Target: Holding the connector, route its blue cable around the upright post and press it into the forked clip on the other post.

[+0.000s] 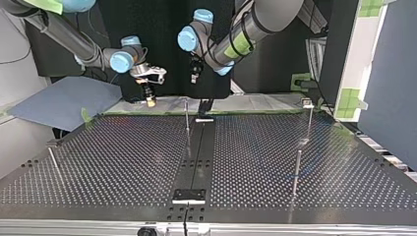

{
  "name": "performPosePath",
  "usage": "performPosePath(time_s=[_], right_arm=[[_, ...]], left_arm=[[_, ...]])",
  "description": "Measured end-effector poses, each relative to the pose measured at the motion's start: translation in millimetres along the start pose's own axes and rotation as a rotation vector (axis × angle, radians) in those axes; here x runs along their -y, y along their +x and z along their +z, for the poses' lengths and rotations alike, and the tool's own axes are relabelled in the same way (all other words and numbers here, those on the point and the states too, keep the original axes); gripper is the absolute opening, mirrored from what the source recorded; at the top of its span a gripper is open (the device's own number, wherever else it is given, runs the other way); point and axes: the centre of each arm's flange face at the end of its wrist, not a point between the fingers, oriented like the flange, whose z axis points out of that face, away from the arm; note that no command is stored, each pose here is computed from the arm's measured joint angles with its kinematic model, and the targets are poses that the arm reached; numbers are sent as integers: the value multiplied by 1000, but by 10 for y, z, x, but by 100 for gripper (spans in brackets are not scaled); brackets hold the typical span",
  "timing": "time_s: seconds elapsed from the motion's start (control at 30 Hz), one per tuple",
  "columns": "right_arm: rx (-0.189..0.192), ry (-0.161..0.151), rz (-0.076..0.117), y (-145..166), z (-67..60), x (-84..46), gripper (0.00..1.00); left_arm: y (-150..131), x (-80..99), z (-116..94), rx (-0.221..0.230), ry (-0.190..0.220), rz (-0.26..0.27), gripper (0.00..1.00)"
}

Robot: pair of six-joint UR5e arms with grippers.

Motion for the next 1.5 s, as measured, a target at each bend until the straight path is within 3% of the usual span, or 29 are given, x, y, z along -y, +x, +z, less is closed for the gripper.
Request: performPosePath(time_s=[0.23, 0.7, 1.1, 1.5], right_arm=[[18, -4, 0, -124, -144, 114, 0], [26, 7, -5, -283, -373, 321, 0], [-9, 11, -6, -43, -432, 371, 0], [-12, 15, -1, -36, -527, 487, 0]], left_arm=[[9, -55, -6, -22, -20, -4, 100], [25, -102, -44, -26, -75, 4, 100], [155, -228, -94, -46, -93, 11, 100], [166, -214, -112, -46, -90, 13, 100]])
